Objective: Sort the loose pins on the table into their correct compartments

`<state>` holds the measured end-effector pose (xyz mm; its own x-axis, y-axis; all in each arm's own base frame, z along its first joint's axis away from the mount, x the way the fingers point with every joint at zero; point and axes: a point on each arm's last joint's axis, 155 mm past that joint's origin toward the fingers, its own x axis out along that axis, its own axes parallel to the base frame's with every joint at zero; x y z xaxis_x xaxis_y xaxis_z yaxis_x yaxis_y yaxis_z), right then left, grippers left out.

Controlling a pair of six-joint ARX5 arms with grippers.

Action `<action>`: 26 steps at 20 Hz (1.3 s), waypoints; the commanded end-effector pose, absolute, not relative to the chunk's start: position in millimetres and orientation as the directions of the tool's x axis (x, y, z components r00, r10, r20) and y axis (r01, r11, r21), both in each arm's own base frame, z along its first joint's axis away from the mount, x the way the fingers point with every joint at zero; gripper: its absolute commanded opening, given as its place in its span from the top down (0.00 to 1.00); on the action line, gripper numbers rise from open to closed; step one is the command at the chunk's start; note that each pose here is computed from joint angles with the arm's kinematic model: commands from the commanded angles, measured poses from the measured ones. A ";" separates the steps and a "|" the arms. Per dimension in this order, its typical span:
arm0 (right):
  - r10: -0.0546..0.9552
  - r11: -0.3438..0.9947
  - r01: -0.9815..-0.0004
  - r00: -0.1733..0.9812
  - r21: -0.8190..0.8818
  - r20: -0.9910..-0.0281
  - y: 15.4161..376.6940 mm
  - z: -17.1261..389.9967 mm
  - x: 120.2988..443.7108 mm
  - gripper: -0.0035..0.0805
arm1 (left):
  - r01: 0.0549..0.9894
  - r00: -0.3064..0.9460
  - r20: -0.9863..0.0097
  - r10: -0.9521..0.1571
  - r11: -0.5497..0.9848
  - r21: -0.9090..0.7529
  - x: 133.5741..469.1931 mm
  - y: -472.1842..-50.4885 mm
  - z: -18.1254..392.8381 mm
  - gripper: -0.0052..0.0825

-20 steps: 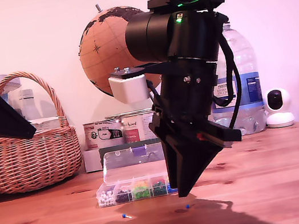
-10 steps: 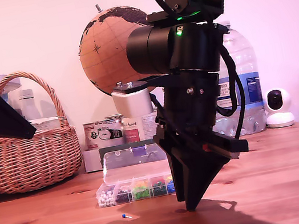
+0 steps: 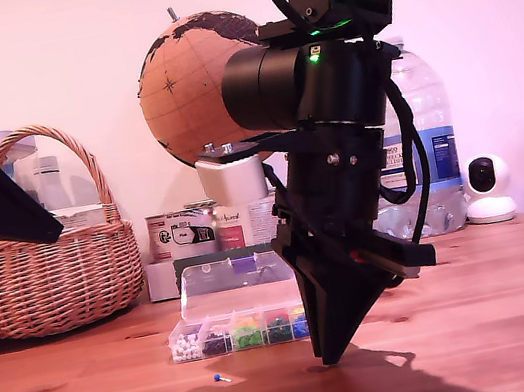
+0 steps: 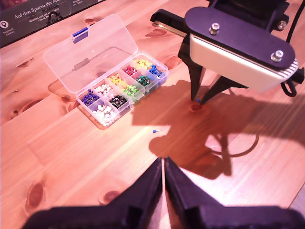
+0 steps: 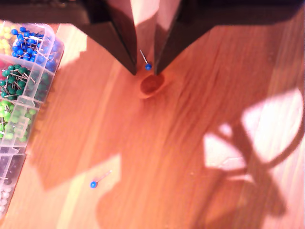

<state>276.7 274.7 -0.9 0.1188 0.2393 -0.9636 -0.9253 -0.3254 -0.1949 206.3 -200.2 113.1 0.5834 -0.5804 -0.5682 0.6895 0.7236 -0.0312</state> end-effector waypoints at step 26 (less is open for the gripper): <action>0.147 -0.358 -0.931 0.026 -0.078 -0.989 269.2 15.9 259.8 0.96 | 0.691 0.584 -0.569 -0.580 0.723 -0.028 206.0 -199.4 111.2 0.97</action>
